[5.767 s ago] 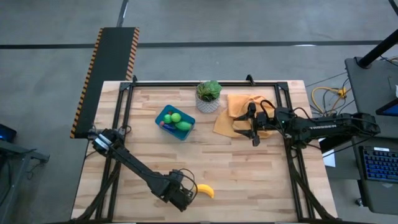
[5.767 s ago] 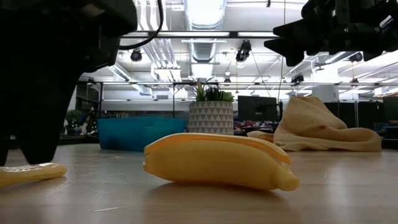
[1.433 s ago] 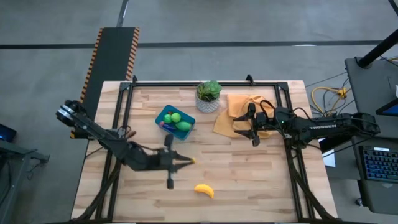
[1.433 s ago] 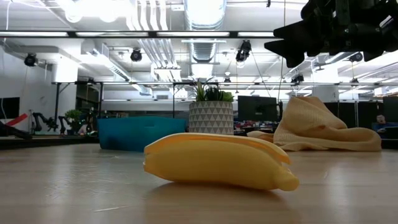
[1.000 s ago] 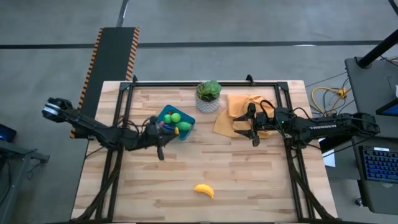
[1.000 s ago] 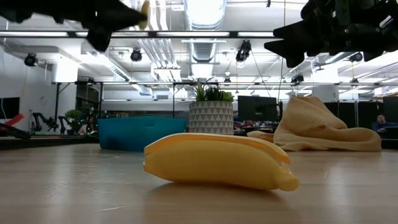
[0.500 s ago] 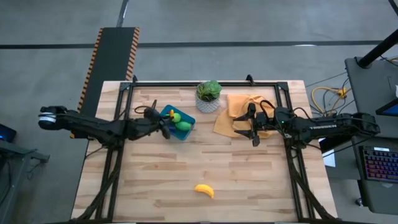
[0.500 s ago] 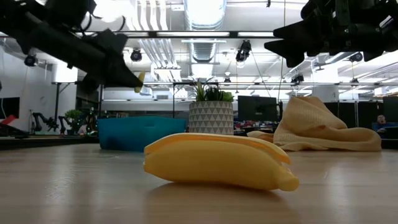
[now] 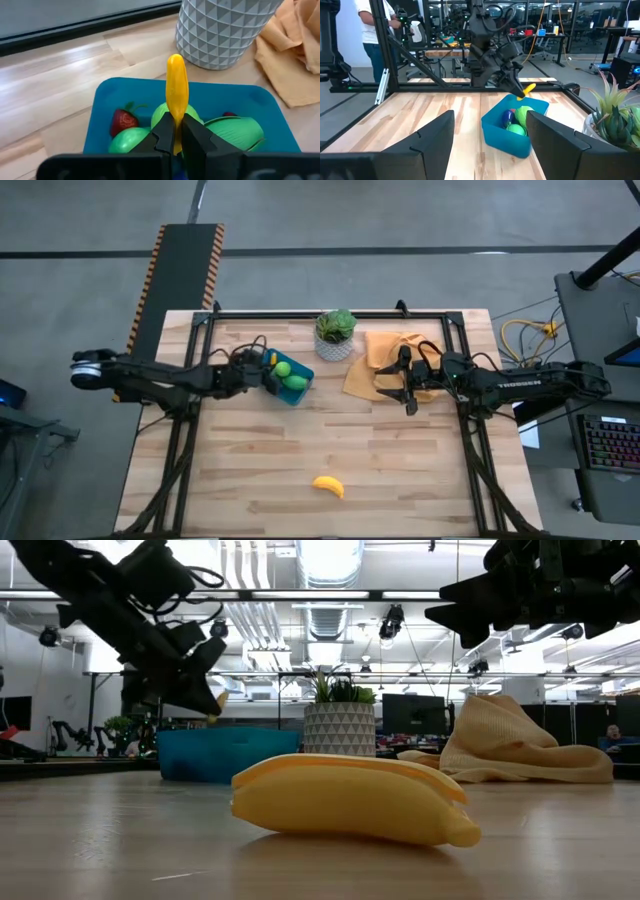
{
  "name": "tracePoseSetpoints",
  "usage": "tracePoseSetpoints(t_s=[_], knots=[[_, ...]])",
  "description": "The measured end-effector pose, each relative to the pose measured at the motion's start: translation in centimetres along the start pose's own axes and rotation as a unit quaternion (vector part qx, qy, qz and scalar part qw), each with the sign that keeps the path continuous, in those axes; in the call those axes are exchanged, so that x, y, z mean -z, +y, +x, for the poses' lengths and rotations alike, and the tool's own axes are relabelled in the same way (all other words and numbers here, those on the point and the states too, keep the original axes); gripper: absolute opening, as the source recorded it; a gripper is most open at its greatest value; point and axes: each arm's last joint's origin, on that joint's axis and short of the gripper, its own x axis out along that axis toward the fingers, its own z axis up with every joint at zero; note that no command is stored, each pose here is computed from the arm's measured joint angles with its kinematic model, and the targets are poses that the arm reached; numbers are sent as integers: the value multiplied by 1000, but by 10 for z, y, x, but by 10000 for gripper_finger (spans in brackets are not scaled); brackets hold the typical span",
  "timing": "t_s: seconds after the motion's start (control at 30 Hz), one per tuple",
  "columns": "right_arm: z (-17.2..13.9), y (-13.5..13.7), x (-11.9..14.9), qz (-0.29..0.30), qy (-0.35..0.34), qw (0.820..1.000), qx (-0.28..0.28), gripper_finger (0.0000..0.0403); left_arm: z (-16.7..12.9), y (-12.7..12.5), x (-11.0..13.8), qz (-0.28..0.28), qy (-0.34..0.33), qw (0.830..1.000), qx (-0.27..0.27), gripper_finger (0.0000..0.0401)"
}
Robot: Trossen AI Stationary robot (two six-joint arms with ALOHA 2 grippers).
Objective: Pick and placing Produce into tupperware
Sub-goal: Put the yellow corn into the blue bin
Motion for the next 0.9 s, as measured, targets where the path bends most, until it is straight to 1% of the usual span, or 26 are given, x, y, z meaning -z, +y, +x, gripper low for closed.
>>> tracePoseSetpoints(t_s=[0.1, 0.2, 0.3, 0.5, 0.6, 0.9], knots=[[0, 0, 0, 0, 0, 1000, 0, 239, 4, -3, -5, 7, 4, 1000, -15, 3], [0, 0, 0, 0, 1, 1000, 0, 243, 8, -2, -9, 20, 23, 998, -49, 3], [0, 0, 1, 1, 4, 1000, 0, 244, 10, -3, -12, 31, 41, 996, -71, 3], [0, 0, 1, 2, 7, 1000, 0, 238, 16, -7, -15, 48, 59, 994, -84, 3], [0, 0, 1, 3, 8, 1000, 0, 238, 18, -5, -11, 59, 92, 990, -90, 3], [0, 0, 2, 5, 9, 1000, 0, 243, 24, 1, -13, 51, 107, 988, -99, 3]])
